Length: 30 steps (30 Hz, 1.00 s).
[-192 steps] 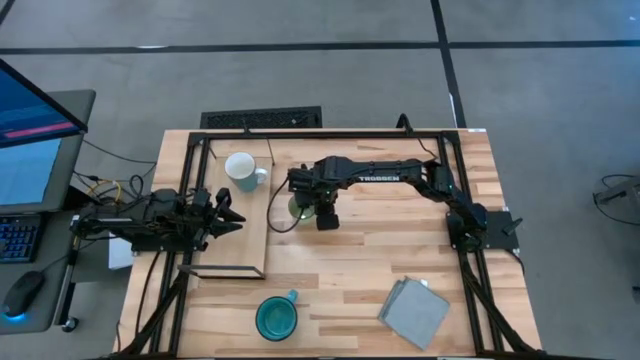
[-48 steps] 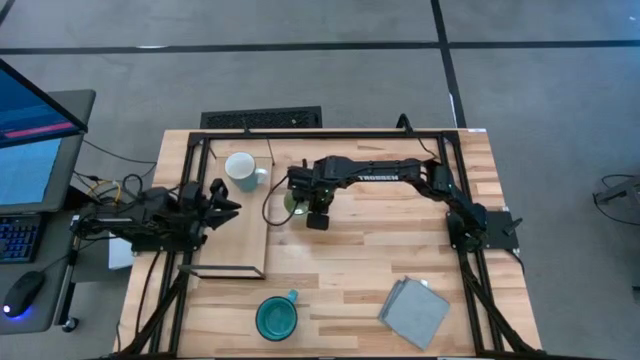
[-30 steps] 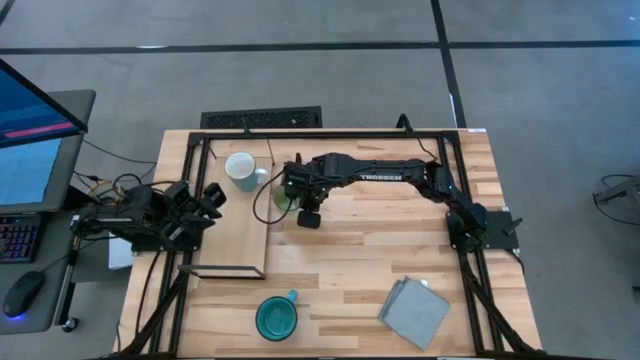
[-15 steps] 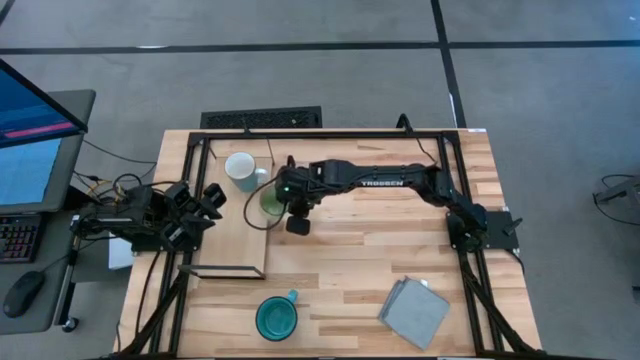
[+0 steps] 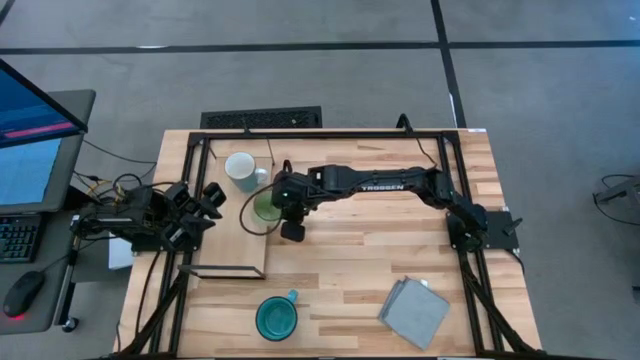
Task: Stack small to large cups/mugs on shelf
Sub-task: Put the green mug on the shelf
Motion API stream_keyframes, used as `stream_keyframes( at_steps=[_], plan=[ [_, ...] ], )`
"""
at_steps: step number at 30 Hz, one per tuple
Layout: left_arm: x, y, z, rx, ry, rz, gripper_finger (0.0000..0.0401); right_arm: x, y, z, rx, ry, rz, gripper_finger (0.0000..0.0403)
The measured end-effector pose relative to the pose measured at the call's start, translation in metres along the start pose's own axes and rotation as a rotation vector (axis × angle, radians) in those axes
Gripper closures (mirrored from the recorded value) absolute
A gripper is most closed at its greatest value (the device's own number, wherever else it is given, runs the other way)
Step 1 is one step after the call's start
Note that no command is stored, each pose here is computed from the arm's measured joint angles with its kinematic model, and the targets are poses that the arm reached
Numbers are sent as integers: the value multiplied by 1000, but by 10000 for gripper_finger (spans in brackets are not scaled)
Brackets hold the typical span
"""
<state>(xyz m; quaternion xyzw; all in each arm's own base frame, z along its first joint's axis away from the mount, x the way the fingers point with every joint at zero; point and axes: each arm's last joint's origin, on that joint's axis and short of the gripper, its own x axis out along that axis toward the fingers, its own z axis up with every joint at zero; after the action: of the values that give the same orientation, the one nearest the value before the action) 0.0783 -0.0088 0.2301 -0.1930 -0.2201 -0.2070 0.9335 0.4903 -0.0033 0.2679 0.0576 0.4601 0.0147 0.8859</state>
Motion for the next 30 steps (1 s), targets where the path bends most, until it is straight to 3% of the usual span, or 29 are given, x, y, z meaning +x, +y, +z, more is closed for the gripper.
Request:
stream_keyframes(
  at_steps=[30],
  plan=[
    [0, 2, -3, 17, 23, 40, 303, -2, -19, 11, 15, -103, 26, 335]
  ],
)
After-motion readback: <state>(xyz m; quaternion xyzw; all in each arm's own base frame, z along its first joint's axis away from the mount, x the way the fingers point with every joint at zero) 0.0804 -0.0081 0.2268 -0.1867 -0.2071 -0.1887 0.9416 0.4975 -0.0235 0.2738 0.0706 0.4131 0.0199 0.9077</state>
